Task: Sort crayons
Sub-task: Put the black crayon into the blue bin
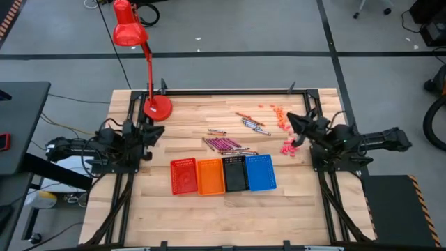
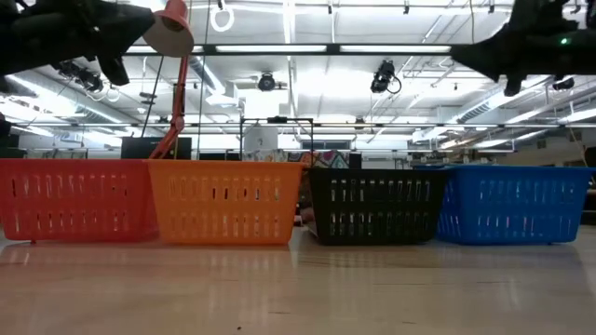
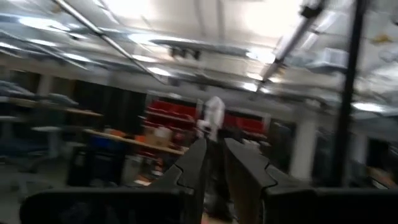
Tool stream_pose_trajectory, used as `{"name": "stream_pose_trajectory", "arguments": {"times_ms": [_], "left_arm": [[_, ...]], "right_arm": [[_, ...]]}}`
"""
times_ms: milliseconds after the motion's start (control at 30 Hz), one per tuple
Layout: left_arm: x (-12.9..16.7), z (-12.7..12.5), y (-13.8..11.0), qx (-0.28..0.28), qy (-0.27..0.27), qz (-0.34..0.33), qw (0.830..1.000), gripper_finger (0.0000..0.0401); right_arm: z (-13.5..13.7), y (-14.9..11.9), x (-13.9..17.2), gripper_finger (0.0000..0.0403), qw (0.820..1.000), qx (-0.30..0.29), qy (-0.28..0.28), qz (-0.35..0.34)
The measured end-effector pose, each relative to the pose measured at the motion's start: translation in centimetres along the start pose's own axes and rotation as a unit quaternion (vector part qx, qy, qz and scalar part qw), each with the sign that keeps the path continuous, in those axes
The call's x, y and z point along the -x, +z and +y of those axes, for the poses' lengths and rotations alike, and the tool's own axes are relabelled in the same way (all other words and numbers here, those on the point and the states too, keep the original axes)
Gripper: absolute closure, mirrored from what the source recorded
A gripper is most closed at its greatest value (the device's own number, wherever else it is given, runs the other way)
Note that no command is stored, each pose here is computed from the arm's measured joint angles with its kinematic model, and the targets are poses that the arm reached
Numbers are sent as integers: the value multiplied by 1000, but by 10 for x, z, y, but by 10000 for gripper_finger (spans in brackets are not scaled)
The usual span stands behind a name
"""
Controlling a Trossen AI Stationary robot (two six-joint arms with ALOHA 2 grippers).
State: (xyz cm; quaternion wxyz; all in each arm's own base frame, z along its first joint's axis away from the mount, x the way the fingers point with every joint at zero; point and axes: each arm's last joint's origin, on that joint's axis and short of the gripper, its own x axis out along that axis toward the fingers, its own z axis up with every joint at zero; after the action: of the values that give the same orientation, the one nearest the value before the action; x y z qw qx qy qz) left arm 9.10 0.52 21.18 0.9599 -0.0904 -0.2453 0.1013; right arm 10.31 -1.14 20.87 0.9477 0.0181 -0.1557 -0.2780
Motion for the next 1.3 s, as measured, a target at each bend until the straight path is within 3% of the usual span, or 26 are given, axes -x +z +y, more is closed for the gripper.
{"name": "stream_pose_trajectory", "arguments": {"times_ms": [333, 533, 700, 933, 1300], "left_arm": [[3, 4, 24, -93, 82, -121, 985, 333], [2, 8, 31, -111, 109, -140, 978, 333], [-4, 8, 41, -125, 123, -109, 978, 333], [-13, 5, 57, -104, 131, -25, 986, 333], [-35, 3, 51, -113, 141, 91, 979, 333]], "right_arm": [[17, -7, -39, 373, 992, 77, 0, 99], [26, -13, -69, 373, 976, 125, -13, 180], [26, -24, -101, 373, 934, 136, -59, 326], [17, -46, -134, 373, 837, 144, -38, 527], [-2, -72, -140, 369, 749, 138, 0, 649]]}}
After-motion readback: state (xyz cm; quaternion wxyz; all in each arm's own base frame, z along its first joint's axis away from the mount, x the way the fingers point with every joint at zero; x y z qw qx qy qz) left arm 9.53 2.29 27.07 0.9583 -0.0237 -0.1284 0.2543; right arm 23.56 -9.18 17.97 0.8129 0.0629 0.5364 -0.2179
